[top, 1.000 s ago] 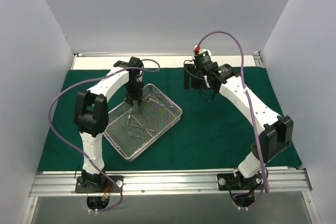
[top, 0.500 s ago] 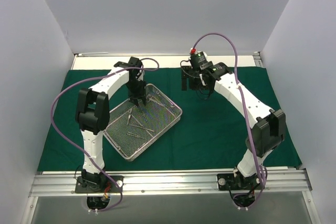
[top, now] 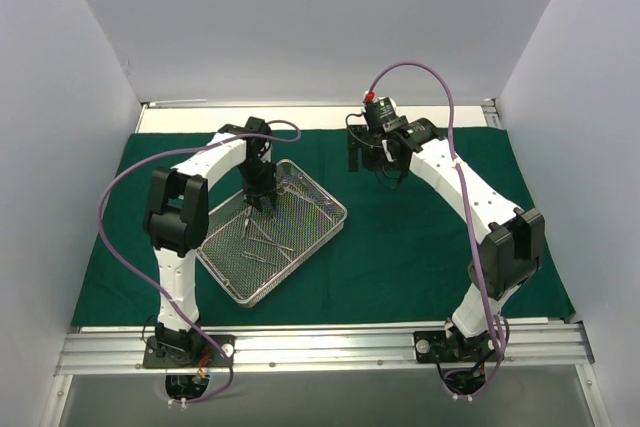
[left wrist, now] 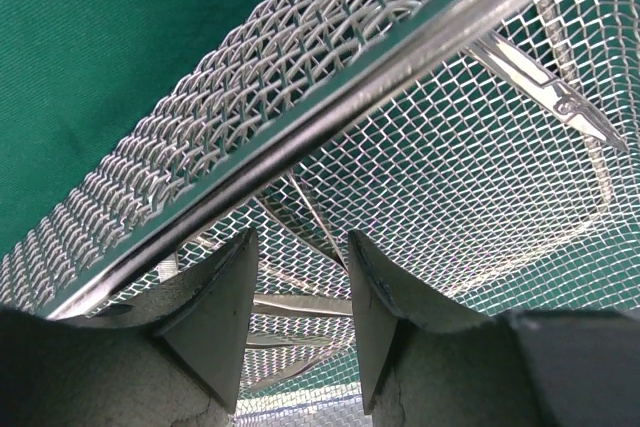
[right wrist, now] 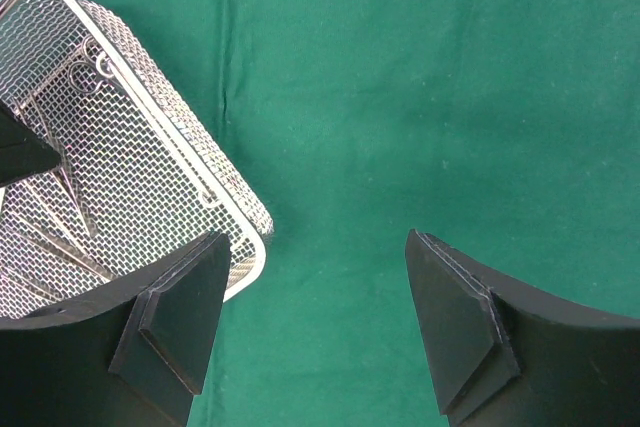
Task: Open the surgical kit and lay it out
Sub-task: Pick up the medical item from the container.
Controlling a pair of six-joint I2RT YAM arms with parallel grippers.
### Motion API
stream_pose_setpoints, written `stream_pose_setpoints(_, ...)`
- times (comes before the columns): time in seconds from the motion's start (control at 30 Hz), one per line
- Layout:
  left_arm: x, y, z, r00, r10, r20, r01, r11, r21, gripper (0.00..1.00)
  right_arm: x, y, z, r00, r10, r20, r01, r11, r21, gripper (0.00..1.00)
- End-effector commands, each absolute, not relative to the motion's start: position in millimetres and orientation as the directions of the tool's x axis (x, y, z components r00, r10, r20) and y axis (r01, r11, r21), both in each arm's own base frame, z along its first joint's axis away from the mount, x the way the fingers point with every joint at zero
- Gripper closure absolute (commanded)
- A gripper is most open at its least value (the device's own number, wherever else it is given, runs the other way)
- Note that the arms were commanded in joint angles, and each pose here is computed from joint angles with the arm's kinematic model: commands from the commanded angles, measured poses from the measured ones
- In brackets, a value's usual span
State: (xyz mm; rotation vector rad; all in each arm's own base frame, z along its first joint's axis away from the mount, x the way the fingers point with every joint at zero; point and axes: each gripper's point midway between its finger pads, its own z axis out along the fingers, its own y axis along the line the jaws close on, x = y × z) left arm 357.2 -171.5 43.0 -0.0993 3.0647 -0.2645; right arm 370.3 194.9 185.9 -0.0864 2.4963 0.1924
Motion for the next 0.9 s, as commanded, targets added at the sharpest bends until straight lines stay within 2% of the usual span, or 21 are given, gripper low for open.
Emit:
stream_pose_setpoints(0.0,372,-174,47,-0.992,-0.088,-0.091,-0.070,0.980,-0.188,0.50,369,188,195,-0.794,-0.020,-0.607,-0.108,0.988,0.108,0.28)
stream_pose_setpoints(0.23,373,-173,37,-0.994,-0.087,-0.064,-0.075,0.982,-0.173,0.53,368,189,195,-0.795,-0.022,-0.606,-0.112,0.988,0.110,0.28)
stream_pose_setpoints(0.47,370,-172,34,-0.996,-0.078,-0.044,-0.070,0.984,-0.161,0.68,366,188,193,-0.796,-0.026,-0.604,-0.116,0.987,0.110,0.28)
stream_pose_setpoints(0.63,365,-171,34,-0.996,-0.079,-0.040,-0.072,0.984,-0.163,0.69,366,189,193,-0.795,-0.022,-0.606,-0.116,0.986,0.117,0.28)
stream_pose_setpoints(0.67,365,-170,34,-0.996,-0.078,-0.041,-0.070,0.984,-0.161,0.66,366,188,192,-0.796,-0.020,-0.606,-0.115,0.986,0.118,0.28)
stream_pose_setpoints(0.87,365,-165,46,-0.992,-0.090,-0.088,-0.076,0.986,-0.146,0.64,364,187,192,-0.794,-0.020,-0.607,-0.115,0.986,0.118,0.28)
